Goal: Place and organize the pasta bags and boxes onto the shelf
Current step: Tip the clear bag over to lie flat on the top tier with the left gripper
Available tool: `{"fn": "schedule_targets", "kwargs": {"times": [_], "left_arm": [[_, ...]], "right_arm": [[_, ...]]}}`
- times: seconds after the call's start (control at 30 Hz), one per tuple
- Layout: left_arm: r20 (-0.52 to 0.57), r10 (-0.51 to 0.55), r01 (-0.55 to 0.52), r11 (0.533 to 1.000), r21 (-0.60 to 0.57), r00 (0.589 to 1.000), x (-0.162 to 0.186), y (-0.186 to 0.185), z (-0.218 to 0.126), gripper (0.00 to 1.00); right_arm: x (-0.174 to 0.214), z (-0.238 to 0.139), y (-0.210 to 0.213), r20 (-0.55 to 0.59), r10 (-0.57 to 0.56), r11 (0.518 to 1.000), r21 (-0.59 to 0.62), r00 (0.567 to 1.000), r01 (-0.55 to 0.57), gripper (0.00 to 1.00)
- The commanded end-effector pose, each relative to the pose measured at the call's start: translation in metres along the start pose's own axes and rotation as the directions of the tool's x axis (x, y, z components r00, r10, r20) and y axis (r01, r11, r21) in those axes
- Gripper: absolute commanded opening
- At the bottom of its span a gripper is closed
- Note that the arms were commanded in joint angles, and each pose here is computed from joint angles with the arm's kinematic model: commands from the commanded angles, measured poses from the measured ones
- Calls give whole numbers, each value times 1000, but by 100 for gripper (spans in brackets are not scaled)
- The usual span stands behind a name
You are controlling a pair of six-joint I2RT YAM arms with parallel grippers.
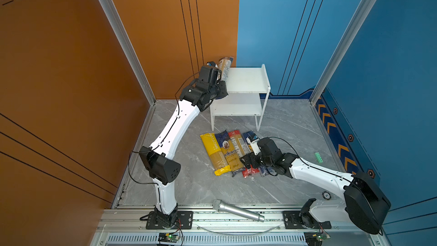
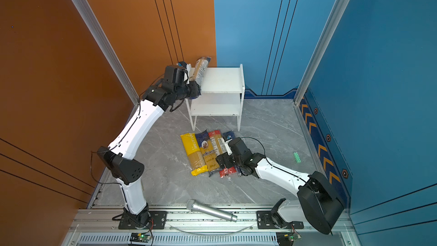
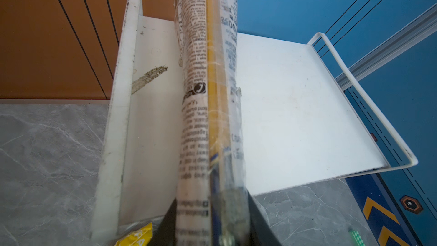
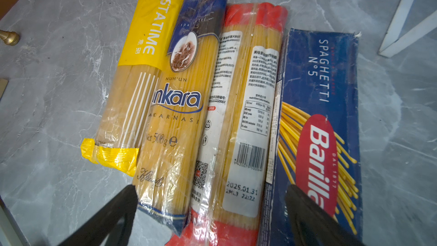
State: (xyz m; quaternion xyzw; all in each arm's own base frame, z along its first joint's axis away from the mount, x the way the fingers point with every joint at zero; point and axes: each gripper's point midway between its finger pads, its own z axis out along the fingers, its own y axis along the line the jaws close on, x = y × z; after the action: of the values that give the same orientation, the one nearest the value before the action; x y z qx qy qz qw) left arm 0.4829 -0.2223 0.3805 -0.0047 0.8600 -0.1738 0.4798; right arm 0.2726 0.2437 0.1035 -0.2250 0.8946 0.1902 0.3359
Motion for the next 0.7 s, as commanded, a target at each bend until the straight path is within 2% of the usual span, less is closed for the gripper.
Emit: {"fn": "schedule_targets", "kwargs": {"times": [0.0, 0.13, 0.2, 0.3, 0.67], "left_arm": [[90, 20, -19, 1000, -10, 996, -27, -2, -19, 35], [84, 24, -22, 1000, -15, 996, -25, -1, -16, 37], [80, 23, -22, 1000, -17, 997, -24, -1, -14, 43], [71, 29, -28, 1000, -13, 997, -22, -2, -11, 41], [59, 27, -26, 1000, -15, 998, -17, -4, -5, 42]], "right_arm": [[-6, -3, 0, 25, 14, 1000, -3, 1000, -13, 95], [-6, -3, 0, 26, 14, 1000, -5, 1000, -14, 96], [-7, -3, 0, 26, 12, 1000, -5, 1000, -11, 96], [-7, -3, 1, 29, 12, 1000, -5, 999, -12, 96], [-5, -1, 0, 23, 11, 1000, -6, 1000, -11, 96]]}}
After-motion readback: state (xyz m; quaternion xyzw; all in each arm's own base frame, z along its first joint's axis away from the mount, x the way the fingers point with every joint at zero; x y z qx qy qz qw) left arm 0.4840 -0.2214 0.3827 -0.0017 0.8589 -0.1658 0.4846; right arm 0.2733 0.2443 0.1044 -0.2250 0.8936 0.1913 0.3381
